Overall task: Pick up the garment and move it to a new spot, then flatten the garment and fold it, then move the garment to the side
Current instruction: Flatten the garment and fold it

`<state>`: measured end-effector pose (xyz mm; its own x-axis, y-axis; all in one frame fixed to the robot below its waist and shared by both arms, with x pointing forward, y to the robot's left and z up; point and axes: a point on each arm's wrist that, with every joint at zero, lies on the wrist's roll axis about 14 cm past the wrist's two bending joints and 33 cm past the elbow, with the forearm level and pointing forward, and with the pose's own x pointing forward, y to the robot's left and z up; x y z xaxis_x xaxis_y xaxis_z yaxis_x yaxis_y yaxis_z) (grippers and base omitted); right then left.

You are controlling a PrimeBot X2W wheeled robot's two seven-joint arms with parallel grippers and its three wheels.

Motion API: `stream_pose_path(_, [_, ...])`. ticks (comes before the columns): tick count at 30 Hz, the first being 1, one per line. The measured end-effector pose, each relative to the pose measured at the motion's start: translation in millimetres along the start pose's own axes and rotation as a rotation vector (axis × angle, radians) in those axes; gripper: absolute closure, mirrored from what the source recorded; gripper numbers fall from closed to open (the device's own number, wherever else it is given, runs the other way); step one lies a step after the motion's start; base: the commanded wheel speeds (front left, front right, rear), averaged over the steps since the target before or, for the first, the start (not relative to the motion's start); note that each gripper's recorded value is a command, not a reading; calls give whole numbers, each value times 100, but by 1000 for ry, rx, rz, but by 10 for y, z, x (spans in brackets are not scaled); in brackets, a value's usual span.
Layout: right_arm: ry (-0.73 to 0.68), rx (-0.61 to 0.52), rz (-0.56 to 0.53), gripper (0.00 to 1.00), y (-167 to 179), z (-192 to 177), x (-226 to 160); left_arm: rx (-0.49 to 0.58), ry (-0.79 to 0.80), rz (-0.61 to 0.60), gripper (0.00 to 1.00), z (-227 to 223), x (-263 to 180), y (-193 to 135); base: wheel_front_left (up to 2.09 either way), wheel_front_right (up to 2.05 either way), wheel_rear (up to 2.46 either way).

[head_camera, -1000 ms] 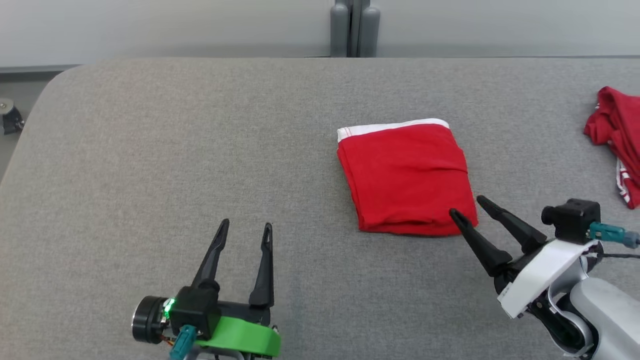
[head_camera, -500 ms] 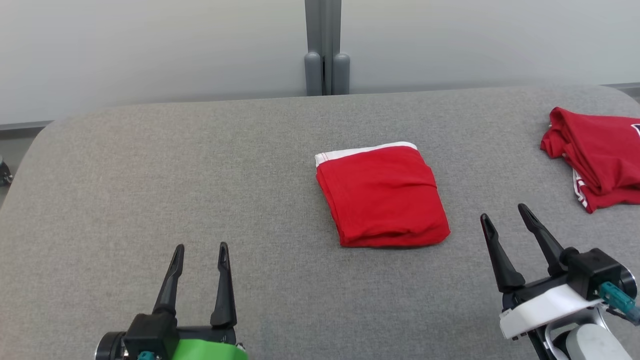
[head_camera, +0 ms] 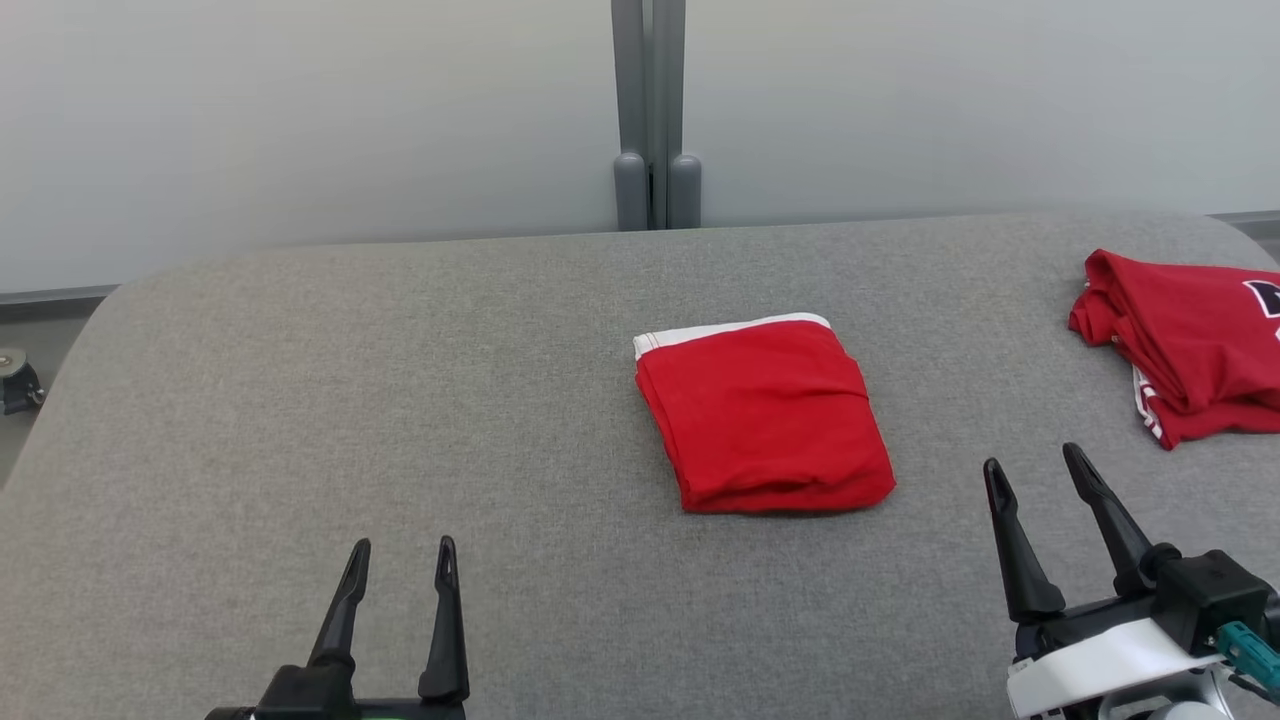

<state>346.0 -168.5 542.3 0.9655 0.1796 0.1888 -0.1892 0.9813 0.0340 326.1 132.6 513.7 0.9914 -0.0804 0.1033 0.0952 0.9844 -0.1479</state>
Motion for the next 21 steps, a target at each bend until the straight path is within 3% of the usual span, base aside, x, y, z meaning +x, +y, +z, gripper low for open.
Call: stream_pose_path(21, [16, 27, -14, 0, 21, -59, -78, 15, 20, 19, 0, -64, -32, 93, 0, 0, 0])
